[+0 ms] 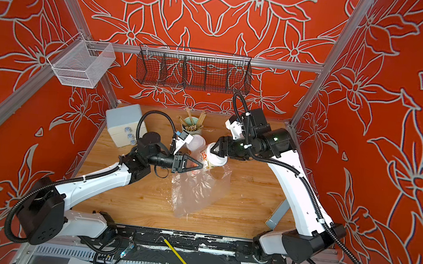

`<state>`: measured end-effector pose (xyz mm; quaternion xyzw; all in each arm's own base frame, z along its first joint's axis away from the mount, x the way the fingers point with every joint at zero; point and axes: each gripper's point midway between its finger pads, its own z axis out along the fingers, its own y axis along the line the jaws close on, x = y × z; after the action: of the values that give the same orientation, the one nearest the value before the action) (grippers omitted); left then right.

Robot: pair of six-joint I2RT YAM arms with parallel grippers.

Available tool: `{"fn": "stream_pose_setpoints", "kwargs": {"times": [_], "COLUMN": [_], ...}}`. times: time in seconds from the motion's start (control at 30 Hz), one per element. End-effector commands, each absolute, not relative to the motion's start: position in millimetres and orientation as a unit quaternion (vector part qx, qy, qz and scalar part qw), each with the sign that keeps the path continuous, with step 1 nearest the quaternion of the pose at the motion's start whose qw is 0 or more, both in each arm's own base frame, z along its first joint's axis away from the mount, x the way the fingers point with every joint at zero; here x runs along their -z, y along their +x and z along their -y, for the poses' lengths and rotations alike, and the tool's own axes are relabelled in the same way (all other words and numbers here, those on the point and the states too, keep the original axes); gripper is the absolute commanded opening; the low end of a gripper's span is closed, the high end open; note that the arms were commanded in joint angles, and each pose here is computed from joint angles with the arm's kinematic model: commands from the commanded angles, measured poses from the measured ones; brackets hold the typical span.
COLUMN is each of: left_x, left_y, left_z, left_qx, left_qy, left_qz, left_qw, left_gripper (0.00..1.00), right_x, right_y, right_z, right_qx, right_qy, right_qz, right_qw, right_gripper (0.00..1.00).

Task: Pack milk tea into plastic carrier bags
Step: Place the milk tea cup in the plastic carrier bag.

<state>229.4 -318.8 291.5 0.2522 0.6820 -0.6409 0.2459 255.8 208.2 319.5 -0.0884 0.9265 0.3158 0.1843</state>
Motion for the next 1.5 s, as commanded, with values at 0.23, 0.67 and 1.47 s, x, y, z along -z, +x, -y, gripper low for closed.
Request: {"fn": "stream_pose_setpoints", "kwargs": {"times": [0.23, 0.67, 1.47], "left_x": [-307, -304, -303], "left_y": [222, 226, 227], "left_z": [313, 318, 324], "left_qx": [0.651, 0.652, 0.649], "left_qy": [0.271, 0.287, 0.322], "left_qz": [-0.655, -0.644, -0.631], "left_qw": [0.271, 0.278, 0.278], "left_gripper": [0.0, 0.0, 0.0], "right_x": [-321, -302, -244], "right_y": [262, 252, 239], "right_z": [-232, -244, -270], "right_qx": [-0.392, -0.414, -0.403], "right_qy": [-0.067, -0.075, -0.1], "right_qz": [-0.893, -0.892, -0.908], "right_qw": [0.211, 0.167, 0.055], "right_gripper": [0.0, 0.0, 0.0]}}
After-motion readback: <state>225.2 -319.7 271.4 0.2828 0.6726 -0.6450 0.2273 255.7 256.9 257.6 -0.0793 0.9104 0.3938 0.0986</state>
